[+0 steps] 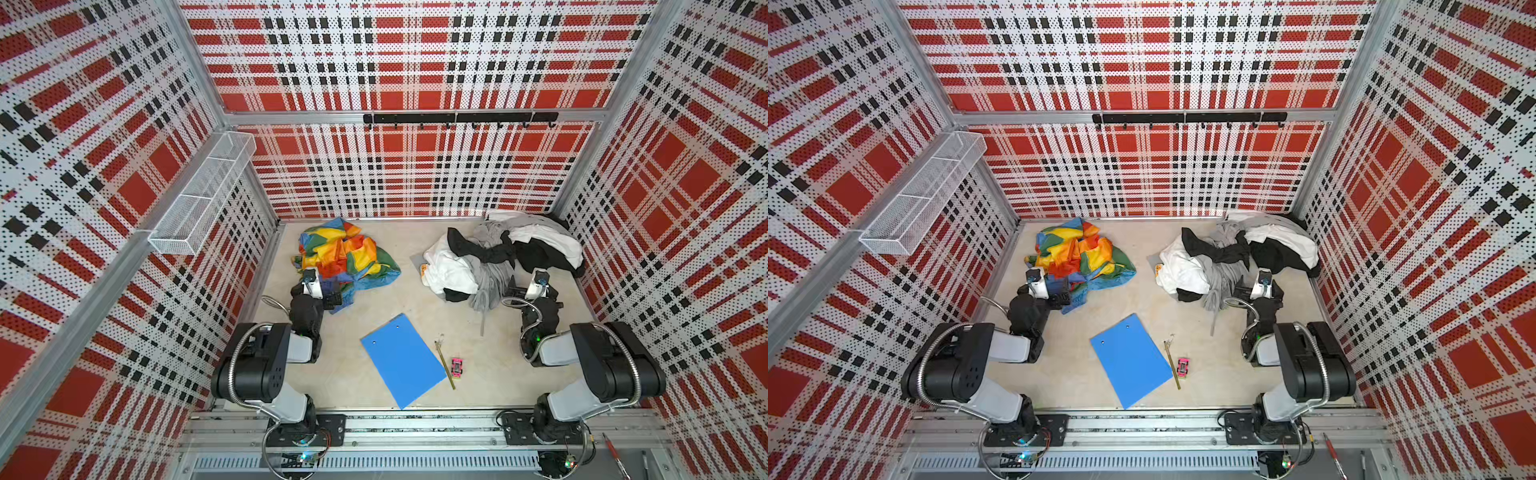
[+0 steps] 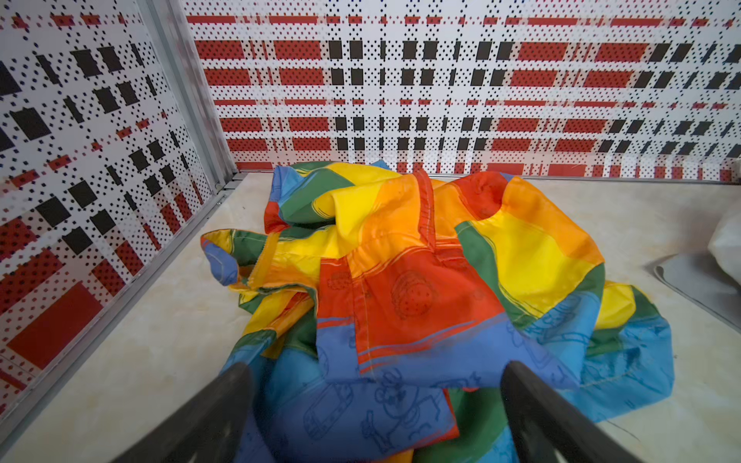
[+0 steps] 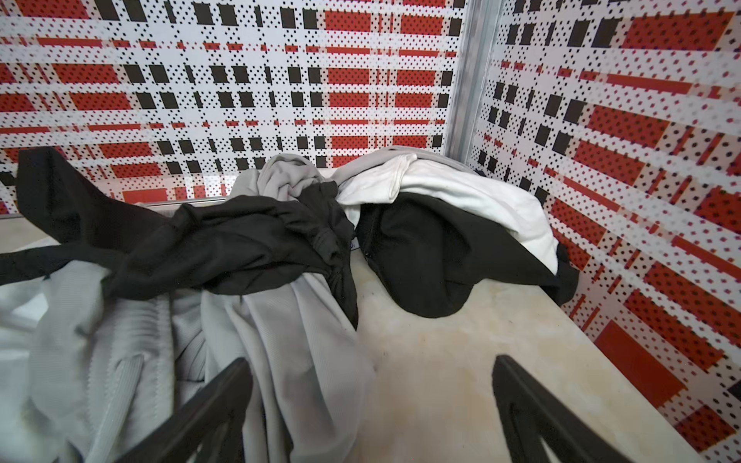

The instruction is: Pick out a specific cloth from the pile

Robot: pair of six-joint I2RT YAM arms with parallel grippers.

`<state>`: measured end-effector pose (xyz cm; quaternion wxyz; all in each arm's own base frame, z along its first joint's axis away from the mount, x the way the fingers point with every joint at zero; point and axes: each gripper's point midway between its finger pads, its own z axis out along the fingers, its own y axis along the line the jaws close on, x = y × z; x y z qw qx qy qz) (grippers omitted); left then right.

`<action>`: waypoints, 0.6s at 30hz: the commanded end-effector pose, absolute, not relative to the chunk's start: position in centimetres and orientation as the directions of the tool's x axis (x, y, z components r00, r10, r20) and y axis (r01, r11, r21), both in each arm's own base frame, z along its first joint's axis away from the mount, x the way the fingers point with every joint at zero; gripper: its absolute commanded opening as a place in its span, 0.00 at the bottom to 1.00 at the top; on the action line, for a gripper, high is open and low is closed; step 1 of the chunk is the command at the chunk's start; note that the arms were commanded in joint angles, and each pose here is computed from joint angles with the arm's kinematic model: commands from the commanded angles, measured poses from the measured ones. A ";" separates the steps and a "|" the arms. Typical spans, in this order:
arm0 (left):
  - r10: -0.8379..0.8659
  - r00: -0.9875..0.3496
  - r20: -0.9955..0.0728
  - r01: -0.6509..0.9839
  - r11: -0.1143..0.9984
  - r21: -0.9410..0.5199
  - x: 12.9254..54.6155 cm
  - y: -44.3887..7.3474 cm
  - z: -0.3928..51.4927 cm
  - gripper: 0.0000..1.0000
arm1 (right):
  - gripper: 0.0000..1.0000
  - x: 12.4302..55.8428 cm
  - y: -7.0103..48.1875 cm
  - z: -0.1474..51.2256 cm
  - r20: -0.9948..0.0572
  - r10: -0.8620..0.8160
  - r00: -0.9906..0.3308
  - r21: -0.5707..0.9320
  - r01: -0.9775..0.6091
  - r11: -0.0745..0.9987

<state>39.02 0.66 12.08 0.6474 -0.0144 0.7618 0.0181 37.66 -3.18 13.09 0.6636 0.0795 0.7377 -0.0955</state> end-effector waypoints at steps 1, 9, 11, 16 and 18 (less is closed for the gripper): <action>-0.004 -0.120 -0.993 -0.049 0.999 0.002 39.5 0.8 13.2 0.99 | 1.00 37.9 -3.6 14.2 -0.998 -0.014 -0.066 -0.031 0.265 0.964; -0.001 -0.111 -0.994 0.089 0.996 -0.011 39.3 -0.7 13.3 0.99 | 1.00 36.2 -2.1 15.2 -0.999 -0.041 0.018 -0.038 0.168 0.985; -0.004 -0.113 -0.994 0.086 0.996 -0.014 39.3 -0.6 13.3 0.99 | 1.00 36.0 -0.8 15.3 -0.997 -0.065 0.031 -0.062 0.092 0.994; -0.005 -0.113 -0.994 0.086 0.996 -0.015 39.3 -0.6 13.3 0.99 | 1.00 38.5 -1.2 14.1 -0.996 -0.054 -0.072 -0.060 0.092 0.994; -0.005 -0.113 -0.994 0.087 0.996 -0.014 39.3 -0.6 13.3 0.99 | 1.00 38.6 -2.2 13.8 -0.995 -0.025 -0.094 -0.038 0.143 0.989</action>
